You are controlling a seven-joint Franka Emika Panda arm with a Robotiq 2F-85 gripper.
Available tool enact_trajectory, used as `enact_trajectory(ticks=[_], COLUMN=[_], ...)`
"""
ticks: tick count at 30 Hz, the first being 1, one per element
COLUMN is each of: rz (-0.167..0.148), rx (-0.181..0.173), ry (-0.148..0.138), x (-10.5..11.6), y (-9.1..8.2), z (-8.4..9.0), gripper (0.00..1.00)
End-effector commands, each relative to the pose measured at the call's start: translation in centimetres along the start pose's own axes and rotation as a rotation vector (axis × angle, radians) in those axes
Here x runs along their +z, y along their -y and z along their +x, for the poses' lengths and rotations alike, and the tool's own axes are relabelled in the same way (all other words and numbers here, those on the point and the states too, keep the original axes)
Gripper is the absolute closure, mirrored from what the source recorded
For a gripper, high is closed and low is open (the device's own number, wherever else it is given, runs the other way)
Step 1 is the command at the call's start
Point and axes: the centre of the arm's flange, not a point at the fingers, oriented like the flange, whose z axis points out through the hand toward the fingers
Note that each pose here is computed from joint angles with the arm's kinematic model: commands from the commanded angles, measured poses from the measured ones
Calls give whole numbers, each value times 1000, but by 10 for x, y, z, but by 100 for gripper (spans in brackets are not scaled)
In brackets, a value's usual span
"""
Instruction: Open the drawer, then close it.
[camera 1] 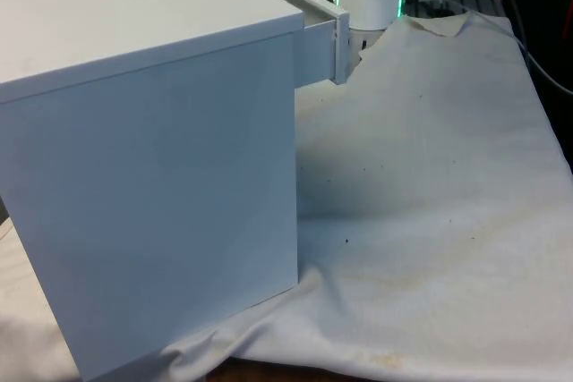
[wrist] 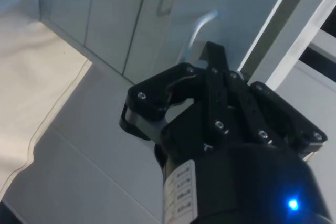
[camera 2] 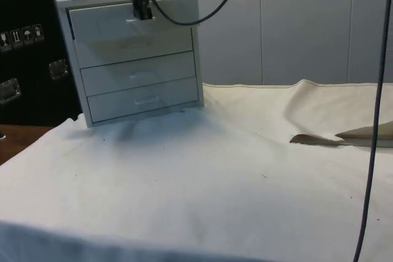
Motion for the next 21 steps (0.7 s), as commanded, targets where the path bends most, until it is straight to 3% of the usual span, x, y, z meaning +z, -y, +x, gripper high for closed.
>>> enact_trajectory(ticks=[1,3,21], rz=[-2,-15,-57], rx=[1,1,22], ry=[1,-7,20], x=[1,9,41], y=[-1,-7,-24], z=[1,2,7], gripper=[100,100,100])
